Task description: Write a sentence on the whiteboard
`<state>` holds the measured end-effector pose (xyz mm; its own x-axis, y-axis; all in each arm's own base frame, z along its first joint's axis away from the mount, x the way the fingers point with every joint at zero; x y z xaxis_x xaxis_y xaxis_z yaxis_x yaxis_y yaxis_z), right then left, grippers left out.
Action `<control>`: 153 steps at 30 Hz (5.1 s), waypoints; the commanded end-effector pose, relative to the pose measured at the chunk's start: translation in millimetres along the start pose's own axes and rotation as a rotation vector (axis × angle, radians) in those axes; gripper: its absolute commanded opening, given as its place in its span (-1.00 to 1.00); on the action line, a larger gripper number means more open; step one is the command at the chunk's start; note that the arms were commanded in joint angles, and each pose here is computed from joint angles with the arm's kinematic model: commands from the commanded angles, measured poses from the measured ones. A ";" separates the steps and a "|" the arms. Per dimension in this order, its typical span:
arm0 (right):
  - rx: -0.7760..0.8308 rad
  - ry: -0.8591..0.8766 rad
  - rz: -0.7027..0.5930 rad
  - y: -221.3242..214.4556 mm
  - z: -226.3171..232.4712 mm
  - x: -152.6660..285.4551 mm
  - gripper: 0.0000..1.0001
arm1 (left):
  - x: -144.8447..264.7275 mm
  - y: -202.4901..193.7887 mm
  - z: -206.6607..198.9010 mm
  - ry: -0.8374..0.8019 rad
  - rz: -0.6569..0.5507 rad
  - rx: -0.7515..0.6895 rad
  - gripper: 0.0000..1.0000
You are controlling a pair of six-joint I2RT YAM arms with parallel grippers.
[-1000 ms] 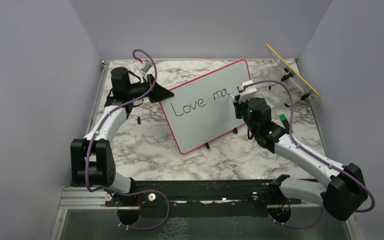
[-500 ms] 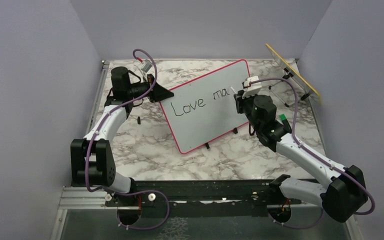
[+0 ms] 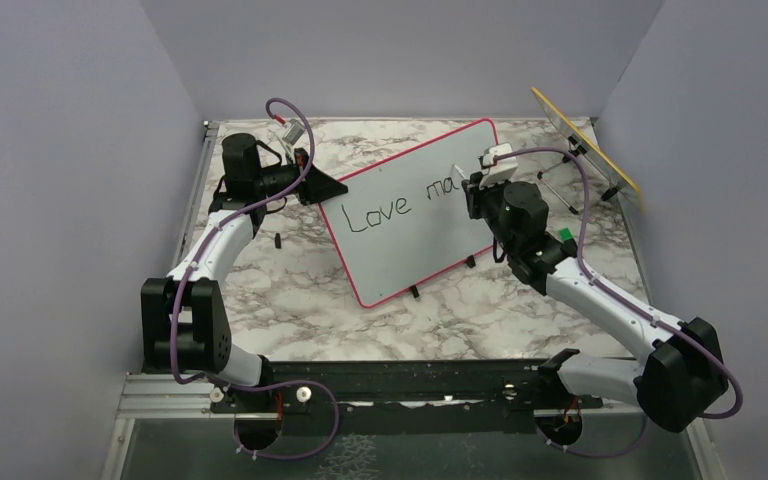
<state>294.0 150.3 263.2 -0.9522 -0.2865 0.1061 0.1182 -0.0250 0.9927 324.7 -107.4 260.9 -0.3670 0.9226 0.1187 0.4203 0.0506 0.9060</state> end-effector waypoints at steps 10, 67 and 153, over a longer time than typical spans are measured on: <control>-0.009 0.017 0.022 4.6 0.5 -3.2 -0.98 | -4.9 -26.5 12.4 0.042 0.066 0.038 -1.00; -0.024 -0.064 0.012 1.6 -9.7 8.2 -0.98 | -4.5 -26.4 12.6 0.046 0.067 0.035 -1.00; -0.020 -0.121 0.198 -36.5 -20.4 18.1 -0.98 | -4.4 -25.9 12.6 0.048 0.070 0.037 -1.00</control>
<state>281.9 131.2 238.4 -0.9418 -0.2047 0.2668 0.2702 0.0119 0.9627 324.4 -107.2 260.9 -0.3666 0.9222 0.1228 0.4248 0.0485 0.9040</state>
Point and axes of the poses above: each gripper's point midway between its finger pads, its own x axis back along the fingers, its own z axis along the line the jaws close on, y = z × x, the point moved 8 cm from there along x, back along the fingers, and after that the axes turned 8 degrees about -x, right-handed, at the moved point
